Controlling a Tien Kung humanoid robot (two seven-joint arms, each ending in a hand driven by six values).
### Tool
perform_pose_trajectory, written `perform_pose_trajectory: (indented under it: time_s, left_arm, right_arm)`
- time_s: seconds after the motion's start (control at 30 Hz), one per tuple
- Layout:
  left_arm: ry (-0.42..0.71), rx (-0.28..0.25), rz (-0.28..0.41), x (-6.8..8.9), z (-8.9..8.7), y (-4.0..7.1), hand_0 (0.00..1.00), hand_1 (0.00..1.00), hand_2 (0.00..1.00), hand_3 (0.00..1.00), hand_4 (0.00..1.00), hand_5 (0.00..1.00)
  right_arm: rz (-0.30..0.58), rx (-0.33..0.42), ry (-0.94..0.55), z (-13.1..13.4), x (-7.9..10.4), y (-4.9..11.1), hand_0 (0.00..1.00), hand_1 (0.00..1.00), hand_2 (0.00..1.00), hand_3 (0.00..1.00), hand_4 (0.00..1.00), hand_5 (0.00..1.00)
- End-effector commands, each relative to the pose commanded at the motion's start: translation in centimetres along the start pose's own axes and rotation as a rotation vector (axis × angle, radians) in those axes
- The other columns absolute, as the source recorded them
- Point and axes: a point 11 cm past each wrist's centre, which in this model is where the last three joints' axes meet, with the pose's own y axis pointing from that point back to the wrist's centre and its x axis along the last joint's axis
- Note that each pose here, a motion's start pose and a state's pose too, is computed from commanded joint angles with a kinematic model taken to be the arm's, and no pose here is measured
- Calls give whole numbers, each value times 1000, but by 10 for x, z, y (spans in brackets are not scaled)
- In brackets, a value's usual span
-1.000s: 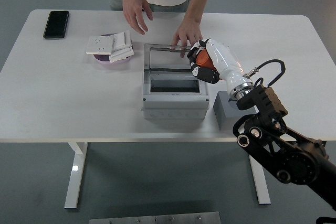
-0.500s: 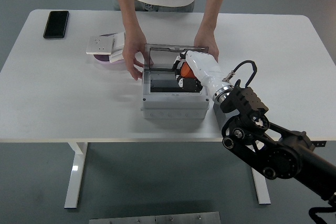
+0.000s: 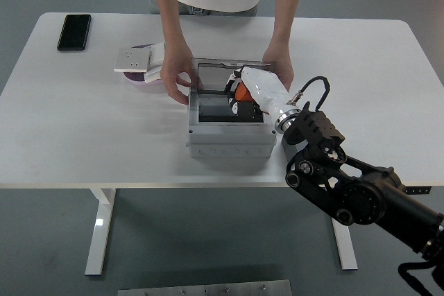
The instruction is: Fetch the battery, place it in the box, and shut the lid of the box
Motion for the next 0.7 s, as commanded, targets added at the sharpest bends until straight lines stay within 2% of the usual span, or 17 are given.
perform_pose_trajectory:
  time_s: [0.3, 0.7]
  left_arm:
    - [-1, -4, -2, 0, 3, 0, 614, 751, 637, 574, 427, 2]
    - [-3, -5, -3, -1, 3, 0, 615, 751, 639, 574, 431, 2]
  right_arm:
    - [-64, 18, 59, -8, -12, -6, 268, 296, 347, 364, 253, 2]
    - [-92, 38, 87, -15, -16, -7, 269, 296, 348, 363, 261, 2]
